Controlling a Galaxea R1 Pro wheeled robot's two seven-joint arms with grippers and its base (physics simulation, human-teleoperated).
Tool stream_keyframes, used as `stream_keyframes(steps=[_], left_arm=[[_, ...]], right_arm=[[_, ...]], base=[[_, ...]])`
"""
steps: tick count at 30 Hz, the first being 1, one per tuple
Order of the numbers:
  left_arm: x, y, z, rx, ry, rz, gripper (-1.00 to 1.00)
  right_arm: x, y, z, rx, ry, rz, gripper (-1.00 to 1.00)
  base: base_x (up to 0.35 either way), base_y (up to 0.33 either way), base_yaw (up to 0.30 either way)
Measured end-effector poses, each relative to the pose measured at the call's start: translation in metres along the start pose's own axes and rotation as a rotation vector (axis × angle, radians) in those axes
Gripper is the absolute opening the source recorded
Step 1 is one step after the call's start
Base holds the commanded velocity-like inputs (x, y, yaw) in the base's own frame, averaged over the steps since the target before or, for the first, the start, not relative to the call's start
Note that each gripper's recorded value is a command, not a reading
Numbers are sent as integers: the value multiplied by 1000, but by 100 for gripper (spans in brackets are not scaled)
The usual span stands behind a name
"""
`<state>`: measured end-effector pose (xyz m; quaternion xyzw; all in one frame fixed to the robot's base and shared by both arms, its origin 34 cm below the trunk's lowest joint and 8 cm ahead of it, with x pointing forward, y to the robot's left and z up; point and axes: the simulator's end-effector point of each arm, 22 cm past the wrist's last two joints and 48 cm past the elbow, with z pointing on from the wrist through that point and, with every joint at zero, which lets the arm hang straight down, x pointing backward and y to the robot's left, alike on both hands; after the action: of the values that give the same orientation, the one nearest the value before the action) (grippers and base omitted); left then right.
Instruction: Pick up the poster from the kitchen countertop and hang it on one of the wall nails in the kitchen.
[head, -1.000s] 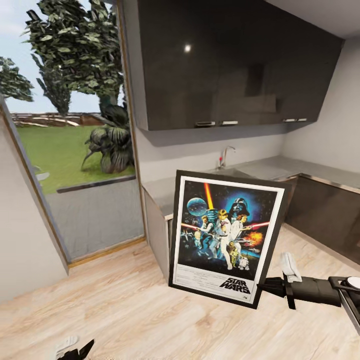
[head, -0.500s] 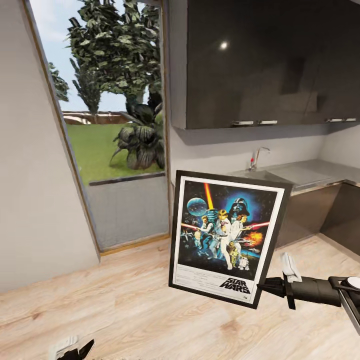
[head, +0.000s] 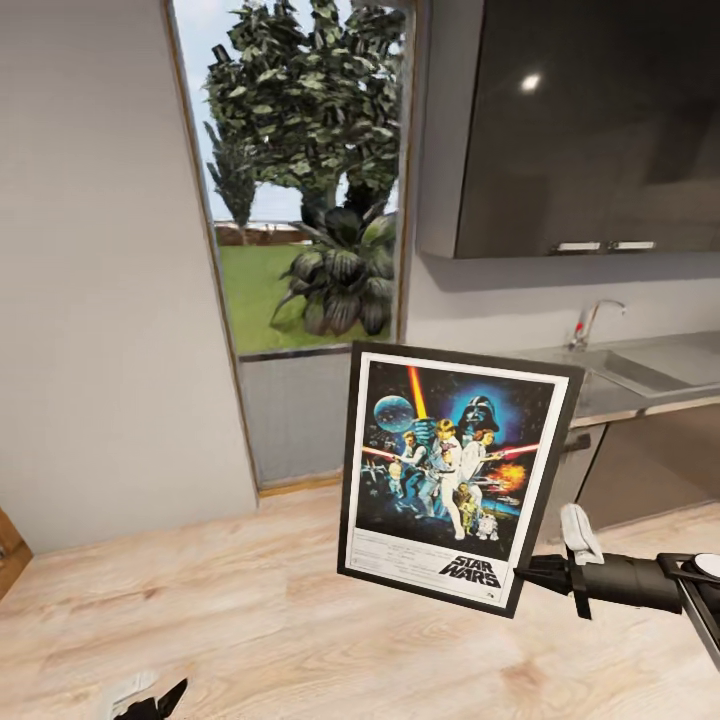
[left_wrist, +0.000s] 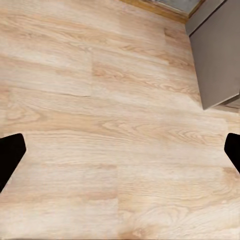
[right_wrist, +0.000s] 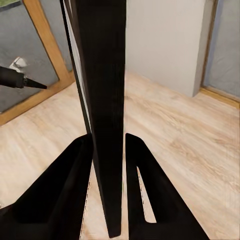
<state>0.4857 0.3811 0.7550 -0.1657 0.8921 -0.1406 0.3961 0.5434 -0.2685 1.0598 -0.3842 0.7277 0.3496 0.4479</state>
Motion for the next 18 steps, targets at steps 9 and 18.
stream_keyframes(steps=[9, 18], left_arm=[[0, 0, 0, 1, 0, 0, 100], [0, 0, 0, 1, 0, 0, 100]], right_arm=[[0, 0, 0, 0, 0, 0, -100], [0, 0, 0, 0, 0, 0, -100]], base=[[0, 294, 268], [0, 294, 268]])
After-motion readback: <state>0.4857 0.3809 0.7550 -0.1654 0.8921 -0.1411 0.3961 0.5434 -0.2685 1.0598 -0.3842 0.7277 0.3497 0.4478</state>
